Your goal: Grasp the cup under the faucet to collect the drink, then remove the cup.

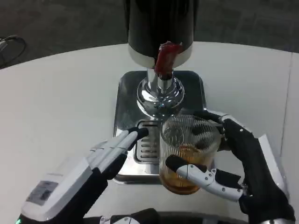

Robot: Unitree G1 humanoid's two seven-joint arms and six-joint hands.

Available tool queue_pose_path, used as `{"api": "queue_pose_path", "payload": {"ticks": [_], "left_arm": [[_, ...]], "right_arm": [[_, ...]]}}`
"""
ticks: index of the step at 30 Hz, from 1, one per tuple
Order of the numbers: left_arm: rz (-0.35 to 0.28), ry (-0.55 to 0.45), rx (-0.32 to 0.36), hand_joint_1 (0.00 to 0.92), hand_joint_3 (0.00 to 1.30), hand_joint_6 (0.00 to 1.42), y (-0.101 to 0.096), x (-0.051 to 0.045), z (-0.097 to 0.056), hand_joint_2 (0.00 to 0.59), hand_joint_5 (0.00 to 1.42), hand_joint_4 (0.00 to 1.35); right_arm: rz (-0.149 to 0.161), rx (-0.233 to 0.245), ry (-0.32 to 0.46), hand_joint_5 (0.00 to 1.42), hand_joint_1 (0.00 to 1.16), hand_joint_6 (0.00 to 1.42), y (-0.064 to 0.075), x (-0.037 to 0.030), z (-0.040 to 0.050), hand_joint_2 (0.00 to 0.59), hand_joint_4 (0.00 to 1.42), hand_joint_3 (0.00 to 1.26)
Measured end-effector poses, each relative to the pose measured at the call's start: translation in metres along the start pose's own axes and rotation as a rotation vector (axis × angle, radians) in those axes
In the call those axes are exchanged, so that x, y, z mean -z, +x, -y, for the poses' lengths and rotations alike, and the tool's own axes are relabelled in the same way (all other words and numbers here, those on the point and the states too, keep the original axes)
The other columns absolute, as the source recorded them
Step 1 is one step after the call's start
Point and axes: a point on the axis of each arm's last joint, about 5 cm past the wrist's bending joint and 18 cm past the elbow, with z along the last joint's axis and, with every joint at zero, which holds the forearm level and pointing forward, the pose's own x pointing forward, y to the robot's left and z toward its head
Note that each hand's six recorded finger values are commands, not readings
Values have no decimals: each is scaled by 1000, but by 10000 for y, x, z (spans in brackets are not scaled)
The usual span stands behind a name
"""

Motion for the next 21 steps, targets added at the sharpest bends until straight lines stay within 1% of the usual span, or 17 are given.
{"api": "queue_pose_path", "payload": {"ticks": [5, 13, 15, 17, 21], "left_arm": [[-13, -2, 16, 0, 37, 93, 15, -21, 36, 105, 45, 0], [-22, -11, 13, 0, 37, 93, 26, -28, 49, 104, 40, 0], [-26, -13, 14, 0, 37, 91, 27, -28, 53, 104, 39, 0], [-33, 3, 13, 0, 28, 83, 31, -27, 60, 108, 39, 0], [-46, 8, 14, 0, 27, 80, 37, -25, 71, 108, 34, 0]], "right_arm": [[-10, -7, -10, 850, 947, 517, -24, 16, 5, 186, 799, 746], [-7, -13, -18, 858, 955, 517, -27, 19, 8, 188, 806, 753], [5, -17, -29, 861, 958, 517, -29, 20, 17, 188, 815, 755], [26, -26, -45, 861, 959, 517, -32, 22, 31, 188, 816, 755], [32, -29, -52, 861, 960, 517, -33, 25, 40, 189, 817, 767]]}}
